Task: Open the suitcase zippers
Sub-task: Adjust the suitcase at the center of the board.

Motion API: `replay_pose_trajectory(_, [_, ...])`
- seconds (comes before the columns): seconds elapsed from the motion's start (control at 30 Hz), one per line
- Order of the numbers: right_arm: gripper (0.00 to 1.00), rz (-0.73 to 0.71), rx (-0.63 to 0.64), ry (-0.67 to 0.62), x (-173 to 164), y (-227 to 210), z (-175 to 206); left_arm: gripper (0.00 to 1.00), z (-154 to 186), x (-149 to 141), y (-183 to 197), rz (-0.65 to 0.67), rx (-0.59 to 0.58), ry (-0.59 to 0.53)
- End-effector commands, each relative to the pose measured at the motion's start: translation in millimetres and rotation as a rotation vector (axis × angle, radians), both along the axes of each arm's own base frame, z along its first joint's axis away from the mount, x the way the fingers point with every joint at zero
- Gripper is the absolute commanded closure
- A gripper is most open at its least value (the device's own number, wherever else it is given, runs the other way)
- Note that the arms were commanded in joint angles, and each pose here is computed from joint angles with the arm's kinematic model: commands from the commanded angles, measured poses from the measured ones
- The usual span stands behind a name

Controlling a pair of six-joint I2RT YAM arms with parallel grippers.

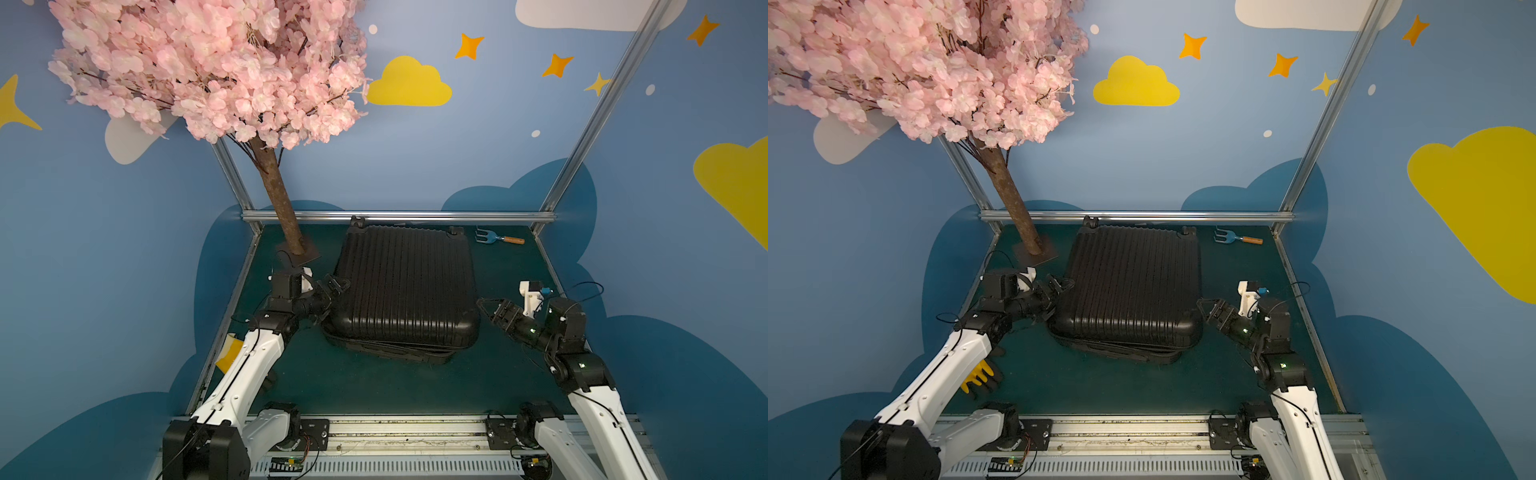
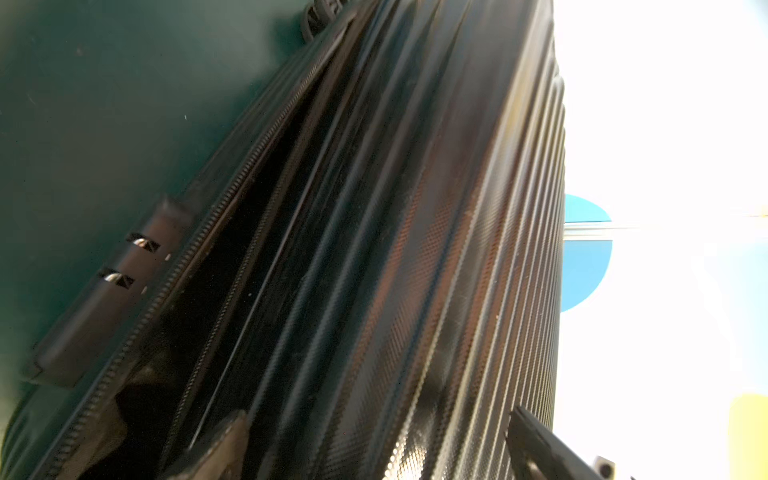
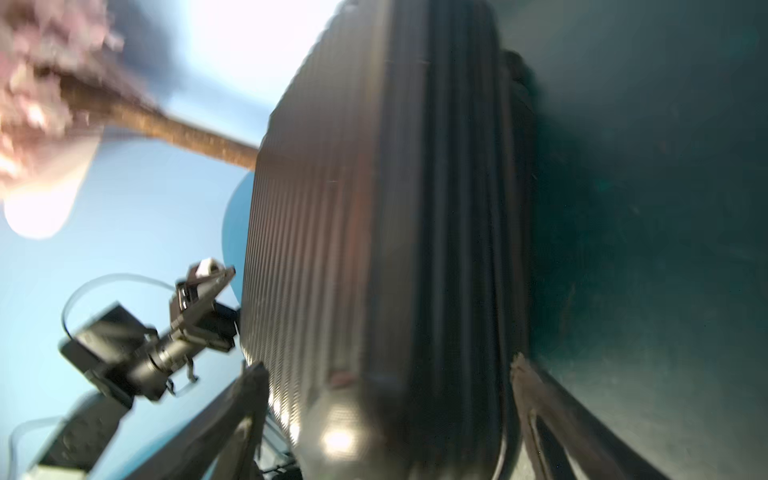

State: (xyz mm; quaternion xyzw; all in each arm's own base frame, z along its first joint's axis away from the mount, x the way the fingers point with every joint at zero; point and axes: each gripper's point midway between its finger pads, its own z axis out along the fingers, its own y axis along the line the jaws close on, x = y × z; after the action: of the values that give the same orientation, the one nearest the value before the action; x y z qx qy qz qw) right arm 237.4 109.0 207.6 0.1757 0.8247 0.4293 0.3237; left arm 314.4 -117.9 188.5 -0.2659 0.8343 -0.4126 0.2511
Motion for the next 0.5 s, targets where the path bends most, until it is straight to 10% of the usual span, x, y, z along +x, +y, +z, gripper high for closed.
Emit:
replay_pose_trajectory(0.0, [0.09, -0.052, 0.261, 0.203, -5, -1, -30, 0.04, 0, -13, -18, -0.087, -0.044, 0.030])
replay_pose_trajectory(0.3, [0.09, -0.190, 0.706, 0.202, 25, -25, -42, 0.04, 2, -10, -18, -0.083, -0.039, 0.029])
replay_pose_trajectory(0.47, [0.09, -0.187, 0.660, 0.437, 9, -15, -81, 0.04, 4, -9, -19, -0.078, -0.051, 0.026])
